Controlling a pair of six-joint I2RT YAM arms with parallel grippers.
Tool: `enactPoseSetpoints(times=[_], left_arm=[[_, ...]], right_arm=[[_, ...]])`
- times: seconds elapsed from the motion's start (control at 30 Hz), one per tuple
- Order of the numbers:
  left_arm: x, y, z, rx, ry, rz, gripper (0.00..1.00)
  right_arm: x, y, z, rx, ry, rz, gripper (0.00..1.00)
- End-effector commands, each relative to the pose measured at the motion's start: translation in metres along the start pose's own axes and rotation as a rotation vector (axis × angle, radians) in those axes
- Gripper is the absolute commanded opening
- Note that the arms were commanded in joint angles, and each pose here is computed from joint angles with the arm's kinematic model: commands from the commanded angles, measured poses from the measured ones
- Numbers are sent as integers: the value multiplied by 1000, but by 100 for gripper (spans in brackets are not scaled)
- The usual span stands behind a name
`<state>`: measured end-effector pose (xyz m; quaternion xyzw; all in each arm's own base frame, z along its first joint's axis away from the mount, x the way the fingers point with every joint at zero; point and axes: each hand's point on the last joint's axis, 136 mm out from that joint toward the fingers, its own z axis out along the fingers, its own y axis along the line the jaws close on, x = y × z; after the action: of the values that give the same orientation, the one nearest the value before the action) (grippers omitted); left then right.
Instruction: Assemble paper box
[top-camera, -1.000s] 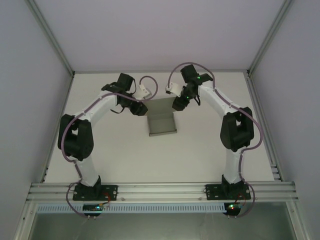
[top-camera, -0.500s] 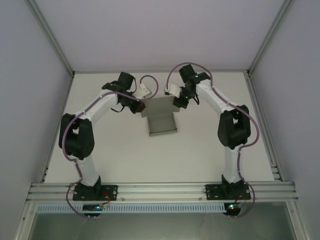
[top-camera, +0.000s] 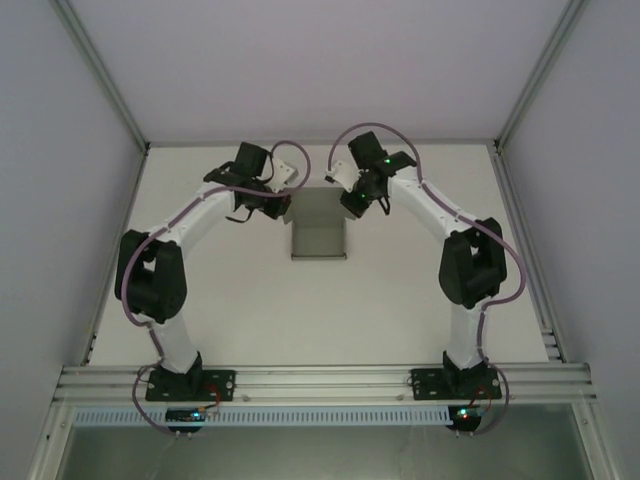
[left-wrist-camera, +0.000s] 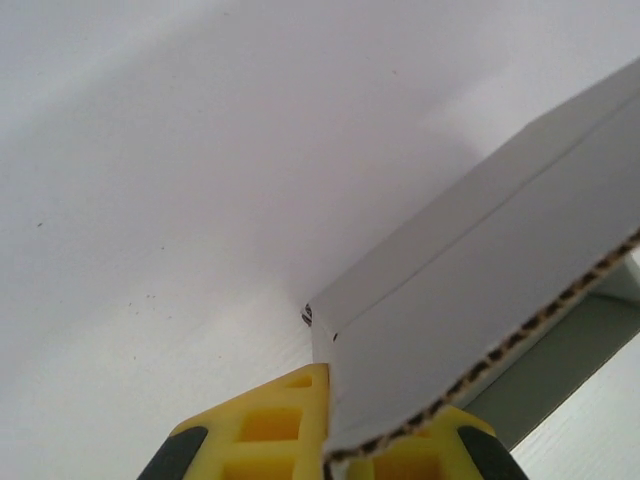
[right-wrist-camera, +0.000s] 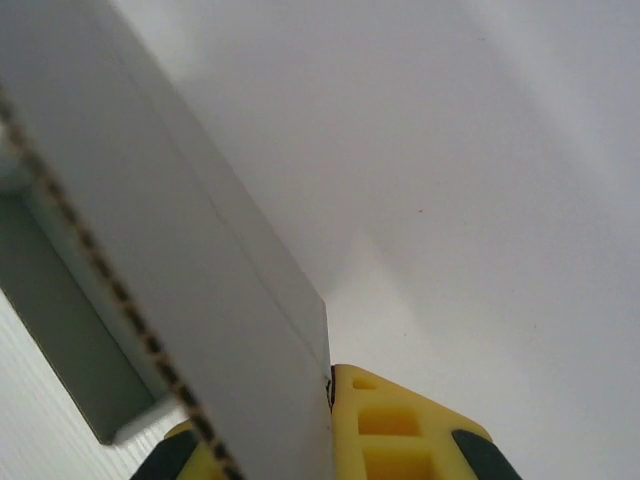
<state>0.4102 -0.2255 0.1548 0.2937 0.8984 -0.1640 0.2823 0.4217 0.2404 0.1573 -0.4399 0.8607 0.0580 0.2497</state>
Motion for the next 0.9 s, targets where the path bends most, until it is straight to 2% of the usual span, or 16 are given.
enactPoseSetpoints(times=[0.0,0.17,0.4,0.7,0.87], left_arm=[[-21,-6,-13,-23,-102,-122,0],[-28,-13,-10,-13,-158,-224,0],[-40,-18,-5,15,-250,-337,0],[-62,-30,8,89,-317,-444,0],[-70,-43,17,111,-318,-421,0]], right_arm=[[-10,-6,-7,108,-39,226,4],[-24,-7,-7,169,-116,443,4],[-45,-8,-7,212,-230,654,4],[-67,11,7,188,-282,722,5],[-69,18,16,158,-296,779,6]])
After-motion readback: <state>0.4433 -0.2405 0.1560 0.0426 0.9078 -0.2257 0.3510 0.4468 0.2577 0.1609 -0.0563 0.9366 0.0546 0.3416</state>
